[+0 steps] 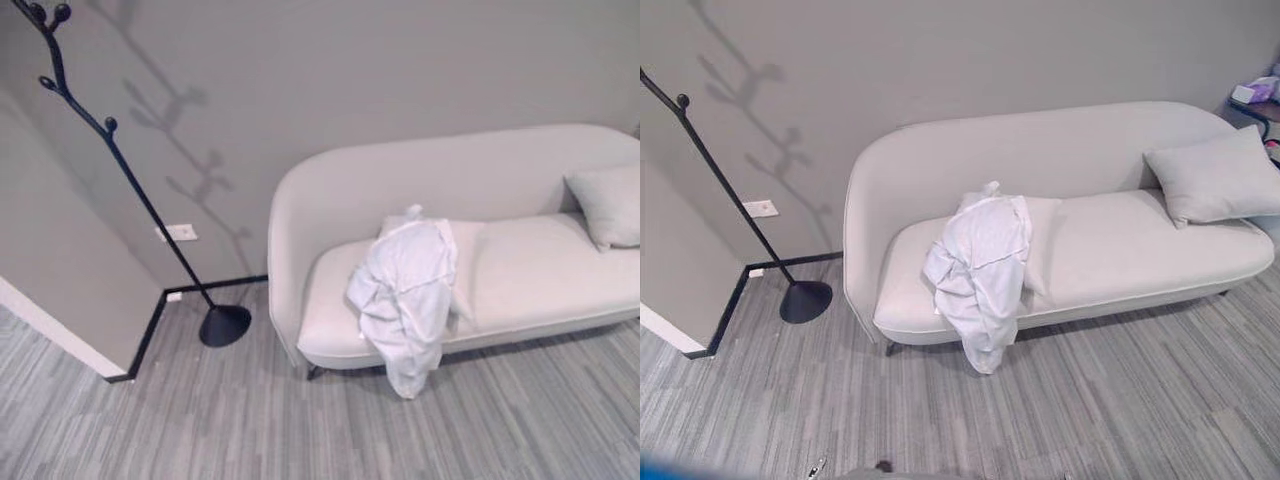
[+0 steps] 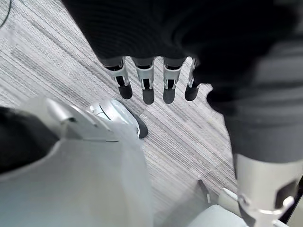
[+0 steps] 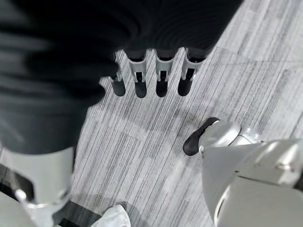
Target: Hang the clothes on the sofa on the clothes rack.
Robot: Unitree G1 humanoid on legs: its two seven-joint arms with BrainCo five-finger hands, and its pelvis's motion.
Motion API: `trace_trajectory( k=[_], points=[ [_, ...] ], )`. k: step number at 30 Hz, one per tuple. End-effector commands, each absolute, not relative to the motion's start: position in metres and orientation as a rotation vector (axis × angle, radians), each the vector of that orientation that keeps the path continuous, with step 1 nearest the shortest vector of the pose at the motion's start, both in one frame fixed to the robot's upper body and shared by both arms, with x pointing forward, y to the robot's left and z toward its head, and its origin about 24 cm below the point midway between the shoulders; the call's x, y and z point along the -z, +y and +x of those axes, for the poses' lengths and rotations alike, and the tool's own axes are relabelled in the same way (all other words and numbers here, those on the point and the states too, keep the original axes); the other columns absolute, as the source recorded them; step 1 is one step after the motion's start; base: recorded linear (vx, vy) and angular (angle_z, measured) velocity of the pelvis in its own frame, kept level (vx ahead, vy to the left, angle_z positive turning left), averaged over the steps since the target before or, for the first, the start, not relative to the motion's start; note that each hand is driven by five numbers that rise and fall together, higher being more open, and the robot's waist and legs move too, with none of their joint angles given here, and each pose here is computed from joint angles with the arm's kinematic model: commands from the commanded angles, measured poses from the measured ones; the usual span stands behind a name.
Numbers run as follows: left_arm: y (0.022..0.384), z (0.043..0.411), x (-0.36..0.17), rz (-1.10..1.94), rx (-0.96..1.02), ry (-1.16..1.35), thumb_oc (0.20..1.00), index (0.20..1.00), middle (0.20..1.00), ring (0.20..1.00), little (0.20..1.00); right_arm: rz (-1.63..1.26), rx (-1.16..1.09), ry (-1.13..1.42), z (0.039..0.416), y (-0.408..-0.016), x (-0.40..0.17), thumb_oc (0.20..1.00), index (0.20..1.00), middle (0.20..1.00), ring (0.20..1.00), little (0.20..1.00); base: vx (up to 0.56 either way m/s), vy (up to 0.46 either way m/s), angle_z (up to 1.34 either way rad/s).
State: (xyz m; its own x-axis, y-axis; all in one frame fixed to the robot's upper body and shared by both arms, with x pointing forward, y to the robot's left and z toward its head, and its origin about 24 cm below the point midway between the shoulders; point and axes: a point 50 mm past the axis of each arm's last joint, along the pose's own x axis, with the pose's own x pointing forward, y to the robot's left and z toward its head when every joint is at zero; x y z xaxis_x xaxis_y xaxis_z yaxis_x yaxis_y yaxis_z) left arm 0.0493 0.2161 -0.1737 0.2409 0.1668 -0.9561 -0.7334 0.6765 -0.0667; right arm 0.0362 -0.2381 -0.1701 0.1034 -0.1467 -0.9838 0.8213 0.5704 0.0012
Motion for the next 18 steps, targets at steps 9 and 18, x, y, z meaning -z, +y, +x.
trace_trajectory(
  k=[9, 18],
  points=[
    [0.198, 0.045, 0.177, -0.625, -0.673, 1.19, 1.0, 1.0, 1.0, 1.0, 1.0, 0.644, 0.789, 1.385, 0.012, -0.225, 0.173, 1.0, 1.0, 1.0, 1.0, 1.0, 0.3, 0.185, -0.48],
    [0.214, 0.054, 0.173, -0.495, -0.628, 1.182, 1.0, 1.0, 1.0, 1.0, 1.0, 0.498, 0.725, 1.363, 0.031, -0.231, 0.172, 1.0, 1.0, 1.0, 1.0, 1.0, 0.17, 0.184, -0.23]
  ],
)
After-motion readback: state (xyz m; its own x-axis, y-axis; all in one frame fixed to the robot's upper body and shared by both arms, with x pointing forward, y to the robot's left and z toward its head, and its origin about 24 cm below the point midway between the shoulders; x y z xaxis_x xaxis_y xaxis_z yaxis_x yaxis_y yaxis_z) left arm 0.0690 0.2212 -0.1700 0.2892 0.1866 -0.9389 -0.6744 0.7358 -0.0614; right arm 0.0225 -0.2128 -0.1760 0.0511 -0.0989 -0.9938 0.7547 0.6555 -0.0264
